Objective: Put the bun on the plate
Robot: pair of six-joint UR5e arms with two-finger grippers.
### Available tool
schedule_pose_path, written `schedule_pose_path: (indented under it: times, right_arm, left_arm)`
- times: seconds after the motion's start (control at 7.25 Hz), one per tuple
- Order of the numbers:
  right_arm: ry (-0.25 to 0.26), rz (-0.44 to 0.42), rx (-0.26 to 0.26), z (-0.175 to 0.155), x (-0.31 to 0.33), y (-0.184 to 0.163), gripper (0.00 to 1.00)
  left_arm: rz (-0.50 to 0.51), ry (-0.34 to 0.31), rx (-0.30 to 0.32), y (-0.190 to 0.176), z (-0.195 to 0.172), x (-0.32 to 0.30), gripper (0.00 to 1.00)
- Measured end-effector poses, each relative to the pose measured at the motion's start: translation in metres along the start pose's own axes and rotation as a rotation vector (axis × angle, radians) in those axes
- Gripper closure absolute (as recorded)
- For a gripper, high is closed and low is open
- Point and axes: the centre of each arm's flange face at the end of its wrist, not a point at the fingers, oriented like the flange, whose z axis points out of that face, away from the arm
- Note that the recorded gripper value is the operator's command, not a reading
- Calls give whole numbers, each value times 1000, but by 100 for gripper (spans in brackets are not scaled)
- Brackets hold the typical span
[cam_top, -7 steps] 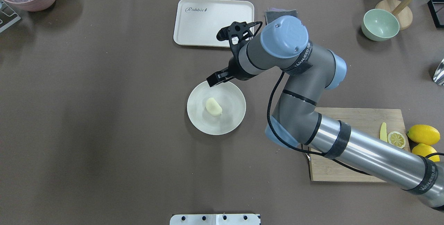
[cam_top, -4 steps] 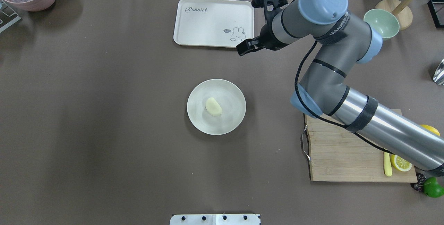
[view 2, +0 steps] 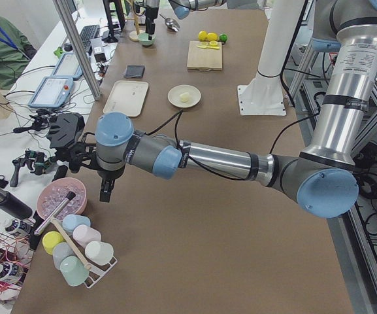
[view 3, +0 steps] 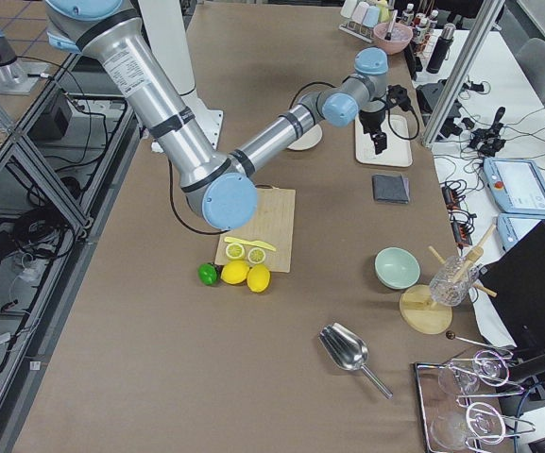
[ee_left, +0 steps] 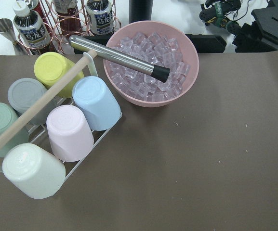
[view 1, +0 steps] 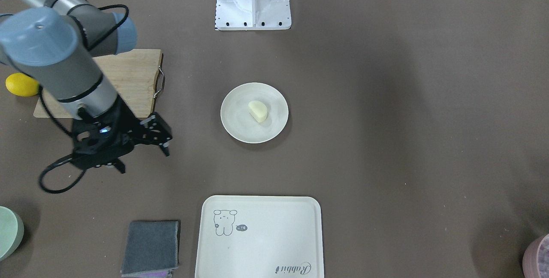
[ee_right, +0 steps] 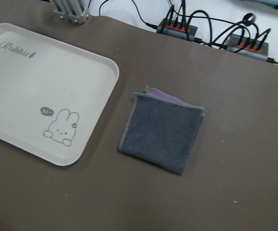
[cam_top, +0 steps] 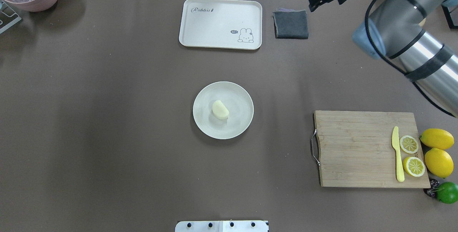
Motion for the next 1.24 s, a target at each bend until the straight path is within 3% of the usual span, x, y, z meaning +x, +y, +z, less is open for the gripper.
schedule_pose_path:
  times: [0.28,0.55,1.24]
  right_arm:
    - [29,33,-31,-38,89,6,0]
    - [46,62,-37,-67,177,40,0]
    - [91,91,-93,-60,273,117,0]
  left_arm:
    - [-62,-18,-7,-7,-14,-16,2]
    - [-128,-31,-38,-9,-21,-25,2]
    - [-167,-25,-94,-25,2,-14,2]
